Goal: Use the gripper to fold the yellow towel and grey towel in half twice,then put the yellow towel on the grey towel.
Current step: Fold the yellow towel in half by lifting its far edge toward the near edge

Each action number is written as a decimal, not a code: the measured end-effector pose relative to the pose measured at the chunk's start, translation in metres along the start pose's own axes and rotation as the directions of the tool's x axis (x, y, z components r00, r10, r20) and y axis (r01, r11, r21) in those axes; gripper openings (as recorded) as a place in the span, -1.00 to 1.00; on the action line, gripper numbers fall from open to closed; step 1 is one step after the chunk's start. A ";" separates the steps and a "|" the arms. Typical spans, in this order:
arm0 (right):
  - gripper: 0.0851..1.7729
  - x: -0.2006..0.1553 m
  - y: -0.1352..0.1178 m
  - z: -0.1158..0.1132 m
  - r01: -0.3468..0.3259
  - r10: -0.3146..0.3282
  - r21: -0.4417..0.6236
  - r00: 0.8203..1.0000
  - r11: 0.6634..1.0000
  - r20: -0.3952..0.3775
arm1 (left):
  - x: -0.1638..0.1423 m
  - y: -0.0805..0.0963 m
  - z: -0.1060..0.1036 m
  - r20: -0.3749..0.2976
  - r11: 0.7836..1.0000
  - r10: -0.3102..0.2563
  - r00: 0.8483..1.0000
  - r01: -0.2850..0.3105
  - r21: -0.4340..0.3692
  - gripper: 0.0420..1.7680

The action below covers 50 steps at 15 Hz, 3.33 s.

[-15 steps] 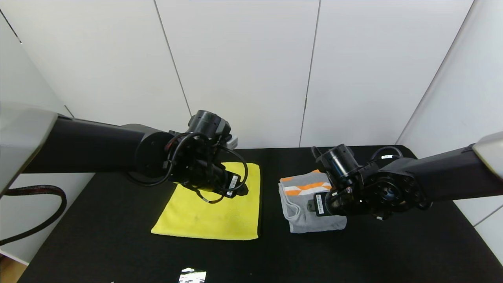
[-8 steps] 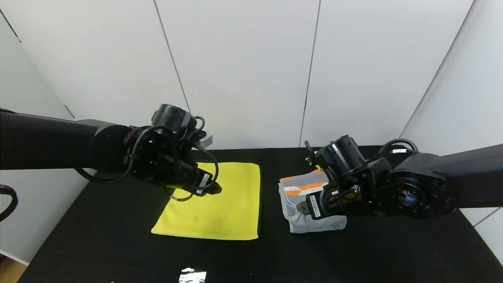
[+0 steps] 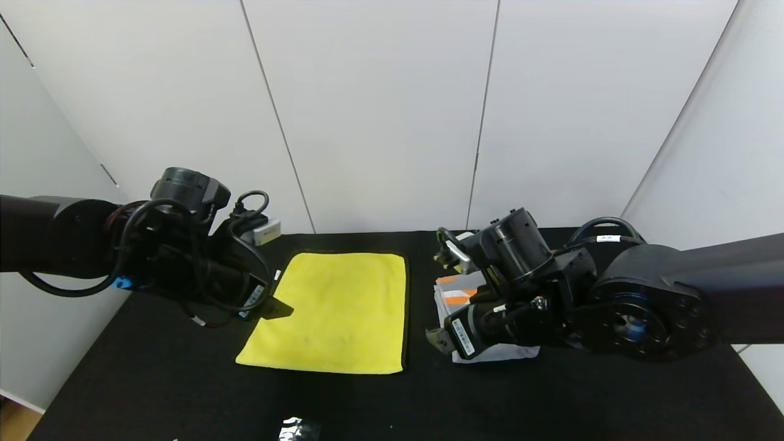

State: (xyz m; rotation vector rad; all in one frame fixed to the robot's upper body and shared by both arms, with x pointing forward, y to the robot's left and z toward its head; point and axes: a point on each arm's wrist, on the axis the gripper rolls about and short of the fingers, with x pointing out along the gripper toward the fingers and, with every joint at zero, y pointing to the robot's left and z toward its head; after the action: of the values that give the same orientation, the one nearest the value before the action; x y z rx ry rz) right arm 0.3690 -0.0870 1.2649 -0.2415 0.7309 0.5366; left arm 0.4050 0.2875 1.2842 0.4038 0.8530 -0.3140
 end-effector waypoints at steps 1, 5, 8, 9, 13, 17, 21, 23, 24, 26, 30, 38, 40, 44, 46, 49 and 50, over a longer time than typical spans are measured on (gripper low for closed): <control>0.91 0.002 0.005 0.002 -0.008 0.008 -0.010 1.000 1.000 0.003 | 0.000 0.004 -0.004 -0.010 1.000 0.006 1.000 -0.005 0.015 0.94; 0.92 0.018 0.024 0.008 -0.040 0.041 -0.067 0.999 0.997 0.006 | 0.004 0.019 -0.023 -0.068 0.999 0.026 0.997 -0.023 0.045 0.94; 0.92 0.033 0.040 0.007 -0.062 0.061 -0.101 0.998 0.993 -0.008 | 0.010 0.020 -0.032 -0.105 0.998 0.014 0.994 -0.007 0.068 0.94; 0.92 0.039 0.045 0.006 -0.069 0.067 -0.111 0.998 0.991 -0.016 | 0.013 0.020 -0.035 -0.119 0.997 0.011 0.993 -0.001 0.078 0.94; 0.92 0.058 0.064 0.000 -0.092 0.086 -0.139 0.995 0.986 -0.044 | 0.024 0.026 -0.046 -0.159 0.992 -0.043 0.986 0.061 0.107 0.94; 0.93 0.075 0.077 -0.008 -0.110 0.100 -0.158 0.992 0.981 -0.072 | 0.036 0.029 -0.053 -0.216 0.983 -0.103 0.971 0.133 0.128 0.94; 0.93 0.088 0.086 -0.017 -0.119 0.102 -0.172 0.989 0.978 -0.102 | 0.054 0.029 -0.056 -0.253 0.975 -0.136 0.958 0.175 0.139 0.94; 0.93 0.091 0.088 -0.020 -0.121 0.102 -0.176 0.988 0.977 -0.112 | 0.061 0.028 -0.058 -0.259 0.966 -0.165 0.952 0.209 0.154 0.94; 0.93 0.093 0.088 -0.021 -0.120 0.101 -0.177 0.988 0.977 -0.115 | 0.063 0.027 -0.059 -0.268 0.963 -0.171 0.948 0.217 0.156 0.94; 0.93 0.097 0.090 -0.022 -0.118 0.098 -0.176 0.988 0.977 -0.118 | 0.067 0.027 -0.060 -0.279 0.961 -0.178 0.944 0.228 0.159 0.94; 0.93 0.107 0.092 -0.025 -0.104 0.082 -0.180 0.989 0.978 -0.126 | 0.074 0.026 -0.060 -0.289 0.959 -0.185 0.939 0.237 0.157 0.94; 0.93 0.123 0.087 -0.027 -0.001 -0.018 -0.151 0.992 0.988 -0.127 | 0.082 0.028 -0.059 -0.295 0.958 -0.189 0.936 0.242 0.153 0.94; 0.93 0.126 0.085 -0.027 0.006 -0.024 -0.136 0.991 0.991 -0.129 | 0.083 0.028 -0.059 -0.297 0.958 -0.189 0.936 0.242 0.153 0.94; 0.93 0.128 0.083 -0.028 0.009 -0.027 -0.131 0.991 0.991 -0.133 | 0.083 0.028 -0.058 -0.294 0.958 -0.188 0.937 0.241 0.154 0.94; 0.93 0.129 0.083 -0.028 0.011 -0.026 -0.118 0.991 0.993 -0.130 | 0.083 0.029 -0.058 -0.292 0.959 -0.188 0.938 0.240 0.152 0.94; 0.93 0.131 0.083 -0.028 0.013 -0.026 -0.105 0.991 0.994 -0.130 | 0.085 0.029 -0.058 -0.293 0.958 -0.191 0.937 0.243 0.150 0.94; 0.93 0.132 0.083 -0.028 0.013 -0.027 -0.105 0.991 0.994 -0.132 | 0.086 0.029 -0.057 -0.293 0.959 -0.191 0.937 0.242 0.150 0.94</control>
State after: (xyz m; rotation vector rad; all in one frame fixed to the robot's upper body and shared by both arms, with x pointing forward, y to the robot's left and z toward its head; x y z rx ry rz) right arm 0.3894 0.0215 1.1515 -0.3837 0.8306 0.5437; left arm 0.4330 0.3305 1.1901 0.5348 1.1508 -0.5542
